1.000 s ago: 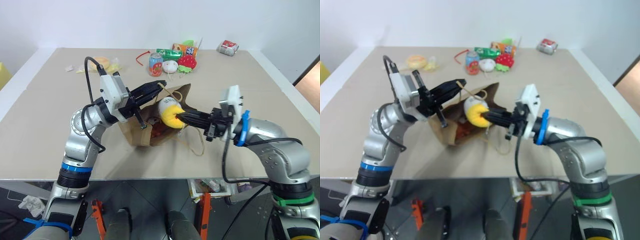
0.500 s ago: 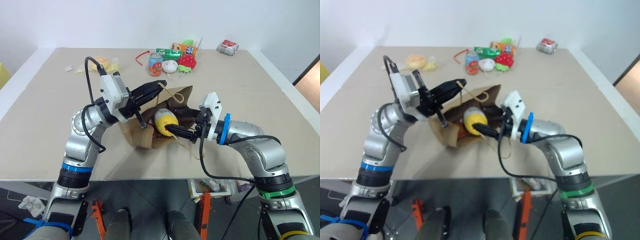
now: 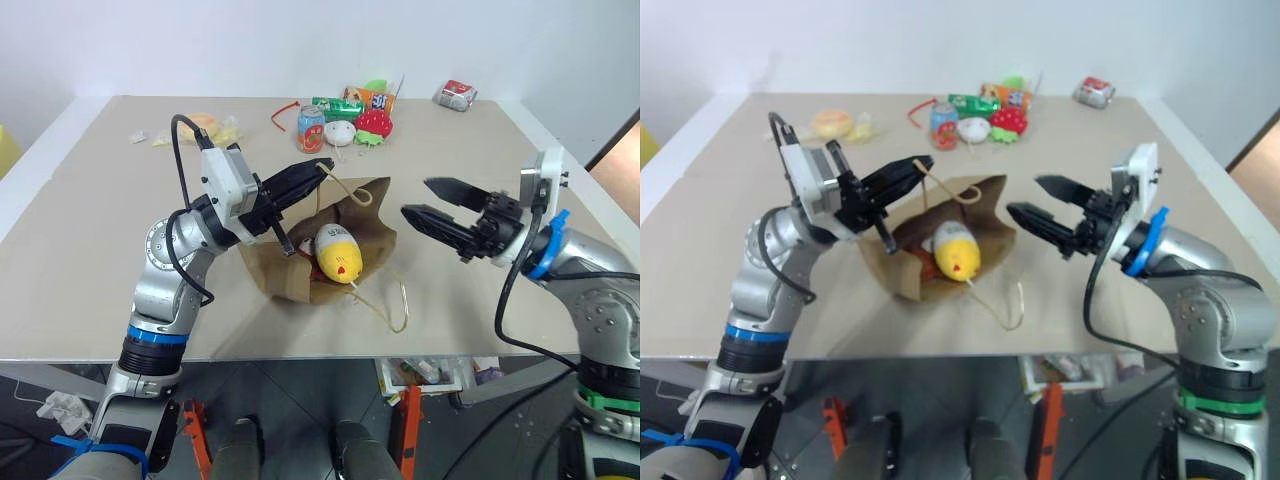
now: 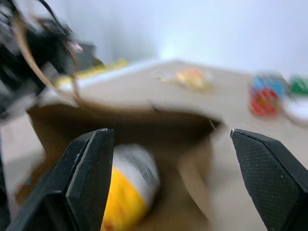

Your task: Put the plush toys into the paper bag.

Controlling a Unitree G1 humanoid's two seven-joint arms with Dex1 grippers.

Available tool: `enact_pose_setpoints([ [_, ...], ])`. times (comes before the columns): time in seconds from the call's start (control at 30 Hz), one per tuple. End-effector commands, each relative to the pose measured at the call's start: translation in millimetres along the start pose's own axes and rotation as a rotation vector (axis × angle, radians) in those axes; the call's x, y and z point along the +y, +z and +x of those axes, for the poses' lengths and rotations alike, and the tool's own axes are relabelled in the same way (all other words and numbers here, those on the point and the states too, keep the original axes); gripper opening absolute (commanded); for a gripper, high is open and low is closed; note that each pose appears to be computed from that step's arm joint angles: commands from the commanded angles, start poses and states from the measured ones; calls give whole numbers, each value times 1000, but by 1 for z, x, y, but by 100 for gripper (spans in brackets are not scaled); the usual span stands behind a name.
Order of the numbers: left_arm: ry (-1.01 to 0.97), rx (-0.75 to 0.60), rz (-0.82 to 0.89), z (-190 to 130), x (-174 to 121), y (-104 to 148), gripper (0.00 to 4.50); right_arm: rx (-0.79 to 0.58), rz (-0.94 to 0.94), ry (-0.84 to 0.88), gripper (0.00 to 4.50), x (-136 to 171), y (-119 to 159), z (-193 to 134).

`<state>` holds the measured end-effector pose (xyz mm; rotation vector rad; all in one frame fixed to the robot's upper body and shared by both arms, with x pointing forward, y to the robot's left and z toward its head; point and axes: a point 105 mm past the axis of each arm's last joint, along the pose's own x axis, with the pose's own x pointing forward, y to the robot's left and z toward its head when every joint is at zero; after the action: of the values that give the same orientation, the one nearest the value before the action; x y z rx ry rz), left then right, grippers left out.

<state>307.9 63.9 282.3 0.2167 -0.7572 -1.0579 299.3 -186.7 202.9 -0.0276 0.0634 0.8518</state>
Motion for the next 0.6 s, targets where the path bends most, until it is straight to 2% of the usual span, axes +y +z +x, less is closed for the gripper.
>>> enact_pose_setpoints([
  [0.03,1,-35,29,2,3,12,0,120,2,45,419,26,-32,7],
  [0.33,1,-36,34,2,3,12,0,170,22,51,419,34,-49,13],
  [0.5,3,-35,34,3,3,12,0,151,23,-29,317,17,-46,13],
  [0.57,5,-32,33,2,3,12,0,132,1,-36,237,12,-39,13],
  [0.6,6,-30,33,1,3,12,0,125,-4,-33,183,12,-37,13],
])
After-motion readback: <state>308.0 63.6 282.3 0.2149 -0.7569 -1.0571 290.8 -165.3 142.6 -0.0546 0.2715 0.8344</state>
